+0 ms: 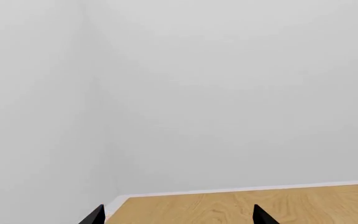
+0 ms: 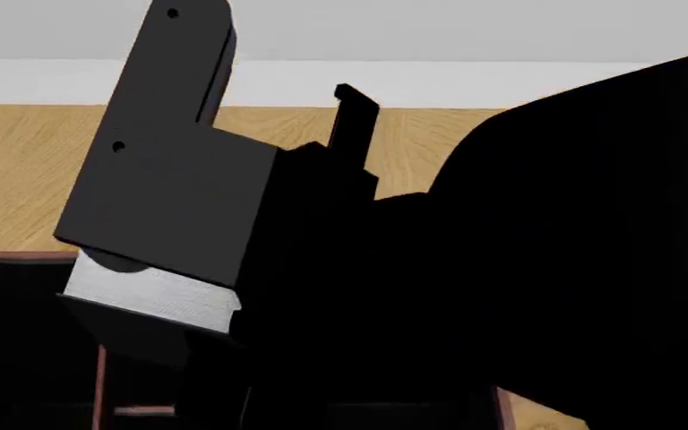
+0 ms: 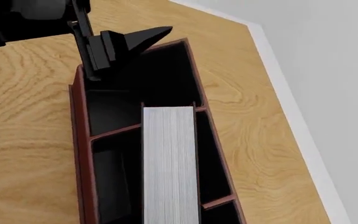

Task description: Pick up the book and place it in the front compartment of the caddy.

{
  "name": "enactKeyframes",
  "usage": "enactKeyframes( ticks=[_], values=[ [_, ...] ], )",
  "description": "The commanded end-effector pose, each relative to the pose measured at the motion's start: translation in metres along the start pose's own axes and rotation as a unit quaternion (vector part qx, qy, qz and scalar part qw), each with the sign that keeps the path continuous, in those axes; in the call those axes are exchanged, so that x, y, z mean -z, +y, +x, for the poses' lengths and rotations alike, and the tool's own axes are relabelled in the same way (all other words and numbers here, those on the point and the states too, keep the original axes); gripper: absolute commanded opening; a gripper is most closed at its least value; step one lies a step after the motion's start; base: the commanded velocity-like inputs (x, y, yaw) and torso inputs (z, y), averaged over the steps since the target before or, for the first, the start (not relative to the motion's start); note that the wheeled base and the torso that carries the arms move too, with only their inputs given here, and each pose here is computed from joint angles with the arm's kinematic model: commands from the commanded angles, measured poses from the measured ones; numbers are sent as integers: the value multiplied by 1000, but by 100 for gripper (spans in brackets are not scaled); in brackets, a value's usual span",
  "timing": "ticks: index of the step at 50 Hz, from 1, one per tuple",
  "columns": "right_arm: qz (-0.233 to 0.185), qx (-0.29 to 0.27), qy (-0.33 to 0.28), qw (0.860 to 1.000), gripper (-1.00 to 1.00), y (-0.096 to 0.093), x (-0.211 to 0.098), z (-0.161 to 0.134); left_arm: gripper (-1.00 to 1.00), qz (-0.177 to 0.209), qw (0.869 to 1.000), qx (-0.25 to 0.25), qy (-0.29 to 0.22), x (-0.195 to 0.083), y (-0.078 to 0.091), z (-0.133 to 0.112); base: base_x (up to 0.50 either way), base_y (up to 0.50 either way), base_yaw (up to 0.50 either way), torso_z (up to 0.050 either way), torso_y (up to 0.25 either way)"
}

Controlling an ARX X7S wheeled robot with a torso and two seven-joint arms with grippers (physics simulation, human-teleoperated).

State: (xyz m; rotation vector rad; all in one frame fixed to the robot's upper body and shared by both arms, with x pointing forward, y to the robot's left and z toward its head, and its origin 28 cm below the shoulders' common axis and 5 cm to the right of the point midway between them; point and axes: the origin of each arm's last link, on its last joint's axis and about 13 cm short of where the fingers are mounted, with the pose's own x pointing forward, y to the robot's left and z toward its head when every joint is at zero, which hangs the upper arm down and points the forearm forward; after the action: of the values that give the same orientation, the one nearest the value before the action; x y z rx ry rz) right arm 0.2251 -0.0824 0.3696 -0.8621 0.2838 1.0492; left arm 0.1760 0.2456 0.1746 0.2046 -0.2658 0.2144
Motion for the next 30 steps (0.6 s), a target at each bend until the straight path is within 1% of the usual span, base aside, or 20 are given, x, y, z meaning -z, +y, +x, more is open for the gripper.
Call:
enactKeyframes(
  ticks=[1, 11, 14, 16, 17, 20, 30],
  values=[
    [18, 19, -35, 999, -100, -23, -9, 0, 100, 0, 1000, -2, 0, 0, 1, -1, 0, 0, 0, 0, 0],
    [23, 17, -38, 999, -100, -42, -16, 3, 100, 0, 1000, -2, 1, 1, 1, -1, 0, 0, 0, 0, 1],
    [27, 14, -39, 999, -100, -49, -18, 7, 100, 0, 1000, -3, 1, 1, 0, 0, 0, 0, 0, 0, 0],
    [38, 12, -48, 998, -100, -53, -20, 8, 100, -1, 1000, -3, 1, 1, 1, -1, 0, 0, 0, 0, 0],
    [33, 10, -43, 998, -100, -54, -21, 9, 100, -1, 1000, -3, 1, 1, 1, -1, 0, 0, 0, 0, 0],
    [39, 5, -43, 998, -100, -61, -21, 13, 100, -1, 1000, -4, 1, 1, 2, -2, 0, 0, 0, 0, 0],
    [51, -19, -41, 998, -100, -70, -24, 25, 100, -2, 1000, -8, 3, 2, 3, -1, 0, 0, 0, 0, 1]
  ],
)
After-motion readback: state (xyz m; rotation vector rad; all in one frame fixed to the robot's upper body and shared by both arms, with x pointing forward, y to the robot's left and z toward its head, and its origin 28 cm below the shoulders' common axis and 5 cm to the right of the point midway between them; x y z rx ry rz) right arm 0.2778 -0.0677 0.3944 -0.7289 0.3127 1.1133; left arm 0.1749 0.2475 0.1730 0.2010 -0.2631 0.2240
